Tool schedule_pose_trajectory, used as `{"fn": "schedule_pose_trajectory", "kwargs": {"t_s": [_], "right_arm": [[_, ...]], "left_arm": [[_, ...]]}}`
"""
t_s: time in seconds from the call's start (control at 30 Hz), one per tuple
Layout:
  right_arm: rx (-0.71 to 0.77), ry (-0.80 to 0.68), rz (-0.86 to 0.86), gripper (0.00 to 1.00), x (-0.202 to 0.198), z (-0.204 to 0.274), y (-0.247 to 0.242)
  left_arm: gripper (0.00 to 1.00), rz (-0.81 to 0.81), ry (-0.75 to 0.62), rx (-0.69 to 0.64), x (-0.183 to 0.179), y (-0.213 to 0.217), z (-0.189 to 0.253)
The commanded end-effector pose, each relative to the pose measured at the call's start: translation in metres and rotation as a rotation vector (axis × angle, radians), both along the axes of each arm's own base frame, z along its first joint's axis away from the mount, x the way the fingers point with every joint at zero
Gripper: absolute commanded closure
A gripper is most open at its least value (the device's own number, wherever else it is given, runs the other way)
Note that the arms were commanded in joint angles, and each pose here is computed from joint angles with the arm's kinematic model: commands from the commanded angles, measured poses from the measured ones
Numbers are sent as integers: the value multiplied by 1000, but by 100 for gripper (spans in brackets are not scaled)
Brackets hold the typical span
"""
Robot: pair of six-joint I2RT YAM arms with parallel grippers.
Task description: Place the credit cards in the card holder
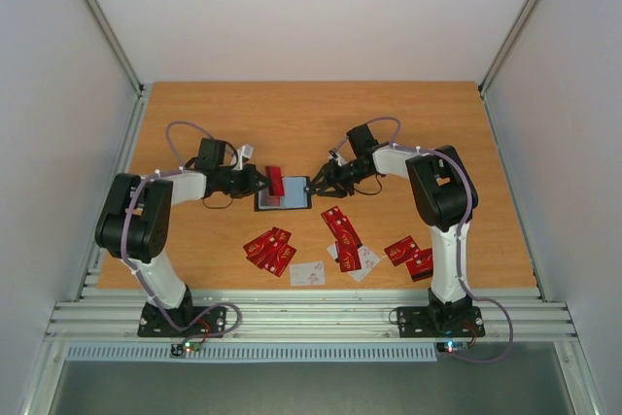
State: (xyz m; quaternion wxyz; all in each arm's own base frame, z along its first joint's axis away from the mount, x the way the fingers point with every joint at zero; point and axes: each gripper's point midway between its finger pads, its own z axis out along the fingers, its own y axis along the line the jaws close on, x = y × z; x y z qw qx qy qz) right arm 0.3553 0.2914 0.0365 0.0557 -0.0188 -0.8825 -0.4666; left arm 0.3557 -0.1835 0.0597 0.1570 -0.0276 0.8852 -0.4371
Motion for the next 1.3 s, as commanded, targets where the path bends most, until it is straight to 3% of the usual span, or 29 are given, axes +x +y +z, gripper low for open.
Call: {"fn": "schedule_pose_trajectory", "kwargs": {"t_s": [0.0,0.33,0.83,1.27], "right_arm": [[2,1,-6,60,0,-2,-1],[2,2,-7,60,-1,-2,-1],[7,6,-5,60,-2,-3,-1],[10,20,-7,61,-3,-5,0]], "left_arm": [[100,1,-38,-46,9,-4,1],[100,23,2,-52,6,-4,-8],[100,46,-43,7,5,5,5],[100,32,-5,-49,3,-3,-10]]}}
